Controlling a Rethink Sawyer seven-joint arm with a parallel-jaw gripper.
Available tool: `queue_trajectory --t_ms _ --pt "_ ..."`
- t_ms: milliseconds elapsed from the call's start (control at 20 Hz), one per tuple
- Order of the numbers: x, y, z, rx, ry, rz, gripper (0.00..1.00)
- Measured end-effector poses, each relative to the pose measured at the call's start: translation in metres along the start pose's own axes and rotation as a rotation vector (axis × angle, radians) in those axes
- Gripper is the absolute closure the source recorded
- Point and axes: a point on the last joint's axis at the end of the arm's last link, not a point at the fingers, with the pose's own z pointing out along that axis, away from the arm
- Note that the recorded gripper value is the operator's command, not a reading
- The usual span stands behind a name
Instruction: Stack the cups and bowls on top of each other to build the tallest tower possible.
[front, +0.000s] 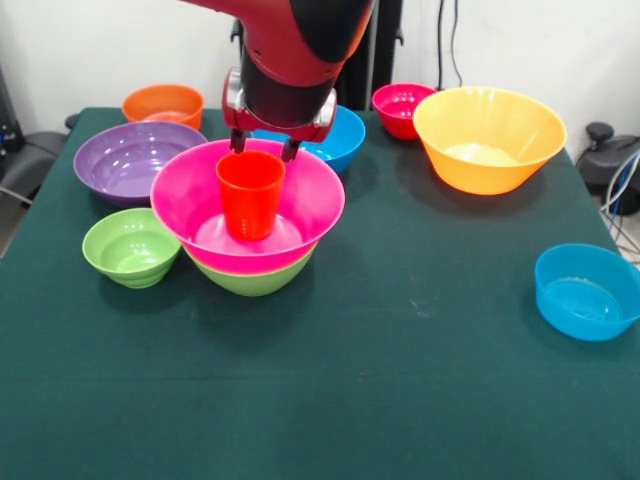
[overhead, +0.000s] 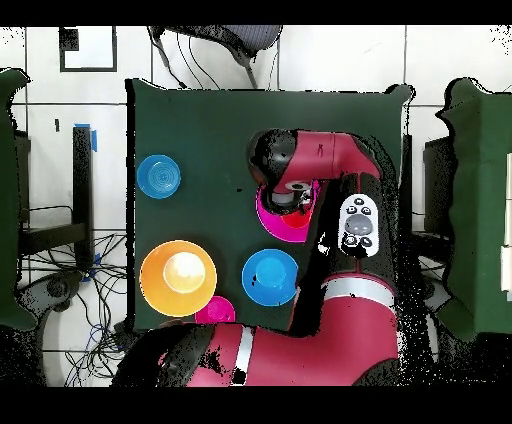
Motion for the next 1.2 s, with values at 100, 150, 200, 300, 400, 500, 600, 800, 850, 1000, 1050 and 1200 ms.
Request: queue_trajectory --t_ms 100,150,200,300,400,500,600,800,850,1000,1050,1200 --pt "0.0 0.0 -0.002 -0.004 -0.003 0.002 0.0" --pt "0.0 0.001 -0.005 -0.012 -0.005 0.006 0.0" --pt "-0.001 0.002 -0.007 -0.02 -0.006 0.008 0.0" --pt "-0.001 0.004 -0.01 -0.038 -0.003 0.014 0.0" --pt "-0.001 0.007 -0.012 -0.052 0.002 0.018 0.0" --pt "-0.001 0.01 -0.015 -0.077 0.011 0.025 0.0" --pt "-0.001 0.011 -0.016 -0.086 0.014 0.027 0.0" --pt "-0.002 0.017 -0.022 -0.128 0.023 0.039 0.0" --pt "-0.002 0.017 -0.023 -0.133 0.024 0.04 0.0" --pt "-0.003 0.023 -0.029 -0.172 0.032 0.049 0.0" --pt "-0.003 0.024 -0.03 -0.179 0.034 0.051 0.0" --pt "-0.004 0.028 -0.036 -0.213 0.047 0.058 0.0"
